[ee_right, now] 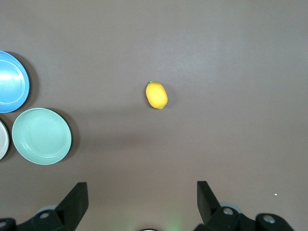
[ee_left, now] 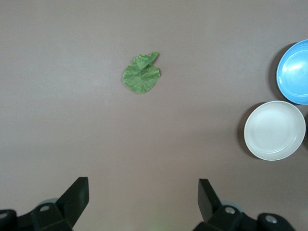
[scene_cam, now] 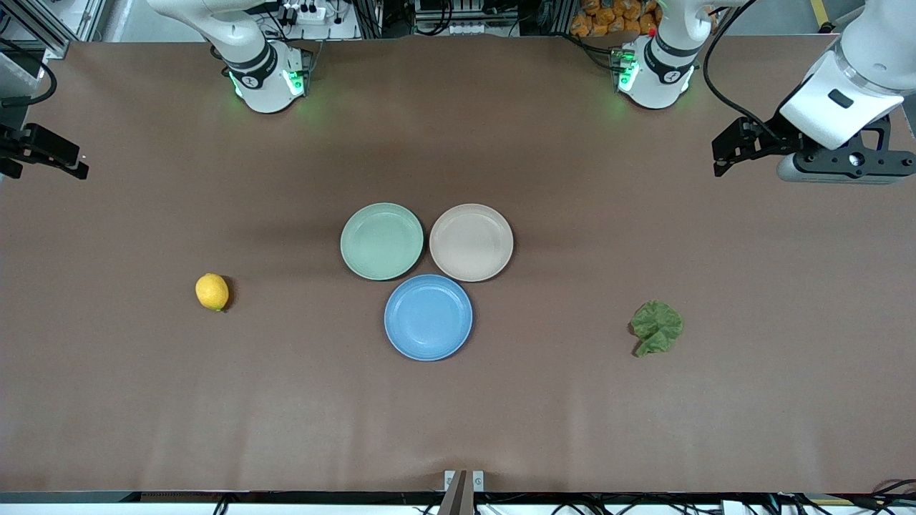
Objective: Place lemon and lettuce in plates
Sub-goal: 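Move the left gripper toward the lettuce while the right gripper reaches the lemon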
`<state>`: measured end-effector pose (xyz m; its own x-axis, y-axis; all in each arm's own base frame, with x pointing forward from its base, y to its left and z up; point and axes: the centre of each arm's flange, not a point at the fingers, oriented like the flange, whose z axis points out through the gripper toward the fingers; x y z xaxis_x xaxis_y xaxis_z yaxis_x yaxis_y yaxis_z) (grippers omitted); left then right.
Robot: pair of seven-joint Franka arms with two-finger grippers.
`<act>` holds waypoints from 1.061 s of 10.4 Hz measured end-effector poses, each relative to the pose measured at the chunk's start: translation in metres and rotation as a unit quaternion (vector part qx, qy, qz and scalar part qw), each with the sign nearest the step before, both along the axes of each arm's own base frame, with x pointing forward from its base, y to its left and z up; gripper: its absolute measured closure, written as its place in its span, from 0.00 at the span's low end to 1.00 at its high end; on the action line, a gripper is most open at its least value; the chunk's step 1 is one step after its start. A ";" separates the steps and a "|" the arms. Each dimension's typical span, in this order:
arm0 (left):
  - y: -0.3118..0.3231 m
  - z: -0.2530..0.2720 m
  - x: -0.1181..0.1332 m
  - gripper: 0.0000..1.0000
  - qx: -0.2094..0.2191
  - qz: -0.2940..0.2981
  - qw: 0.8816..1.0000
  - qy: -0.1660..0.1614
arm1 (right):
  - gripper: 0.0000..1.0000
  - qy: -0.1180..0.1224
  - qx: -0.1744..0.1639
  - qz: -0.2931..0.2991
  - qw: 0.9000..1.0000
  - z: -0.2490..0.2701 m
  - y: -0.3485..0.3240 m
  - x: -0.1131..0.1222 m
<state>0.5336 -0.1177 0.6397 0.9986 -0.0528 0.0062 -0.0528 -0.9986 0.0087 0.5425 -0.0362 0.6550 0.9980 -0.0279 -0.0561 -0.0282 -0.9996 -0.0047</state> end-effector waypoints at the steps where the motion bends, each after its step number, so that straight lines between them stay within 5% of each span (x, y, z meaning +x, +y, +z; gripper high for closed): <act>1: 0.000 0.000 0.000 0.00 0.000 0.000 1.000 0.000 | 0.00 0.000 0.000 0.000 1.000 0.000 0.000 0.000; 6: -0.006 -0.008 0.004 0.00 0.000 -0.005 1.000 0.006 | 0.00 0.001 0.000 0.000 1.000 -0.001 0.000 0.000; 11: -0.001 -0.083 0.056 0.00 -0.010 0.004 1.000 0.019 | 0.00 0.004 -0.001 0.000 1.000 -0.003 0.000 0.001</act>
<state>0.5895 -0.1186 0.5570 0.9985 -0.0453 -0.0307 -0.0443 -0.9985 0.0313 0.5437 -0.0361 0.6518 0.9975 -0.0280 -0.0642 -0.0283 -0.9996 -0.0033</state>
